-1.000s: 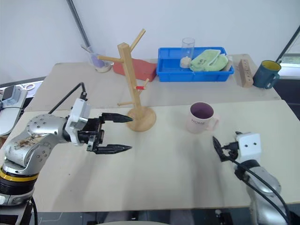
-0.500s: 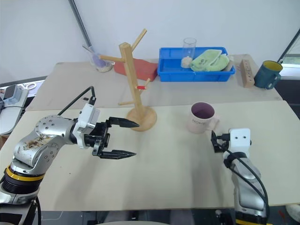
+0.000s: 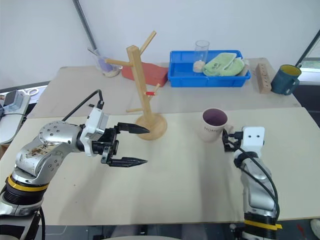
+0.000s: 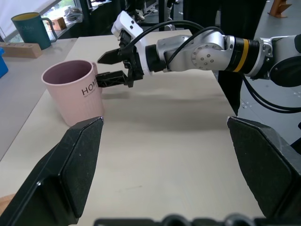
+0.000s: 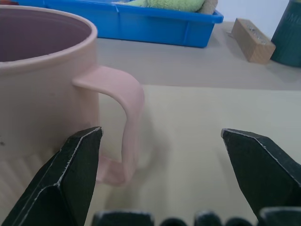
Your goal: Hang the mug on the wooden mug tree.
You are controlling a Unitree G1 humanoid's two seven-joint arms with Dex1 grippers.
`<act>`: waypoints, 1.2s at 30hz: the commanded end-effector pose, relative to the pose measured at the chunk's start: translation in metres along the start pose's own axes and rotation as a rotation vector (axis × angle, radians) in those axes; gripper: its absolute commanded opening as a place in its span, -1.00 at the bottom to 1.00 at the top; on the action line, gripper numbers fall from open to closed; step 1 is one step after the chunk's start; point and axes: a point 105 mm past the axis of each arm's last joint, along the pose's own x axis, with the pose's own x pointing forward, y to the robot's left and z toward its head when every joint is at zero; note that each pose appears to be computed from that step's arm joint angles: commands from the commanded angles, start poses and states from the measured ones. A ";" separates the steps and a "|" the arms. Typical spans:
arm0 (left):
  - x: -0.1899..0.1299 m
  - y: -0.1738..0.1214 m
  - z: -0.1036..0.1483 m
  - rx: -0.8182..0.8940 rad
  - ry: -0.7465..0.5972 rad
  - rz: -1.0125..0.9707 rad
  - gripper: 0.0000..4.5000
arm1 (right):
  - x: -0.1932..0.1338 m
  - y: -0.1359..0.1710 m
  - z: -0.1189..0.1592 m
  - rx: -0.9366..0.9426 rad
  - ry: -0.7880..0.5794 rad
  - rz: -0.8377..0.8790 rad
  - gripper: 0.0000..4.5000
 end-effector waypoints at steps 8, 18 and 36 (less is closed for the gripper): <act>-0.001 0.004 0.004 0.031 0.008 0.036 1.00 | 0.009 0.012 0.007 0.052 -0.026 0.046 -0.58; -0.038 0.012 -0.012 -0.041 0.055 0.255 1.00 | -0.003 0.054 0.070 -0.307 -0.164 0.376 -0.98; -0.102 0.008 -0.010 -0.074 -0.016 0.512 1.00 | 0.007 0.170 0.188 -1.118 -0.416 0.949 -0.98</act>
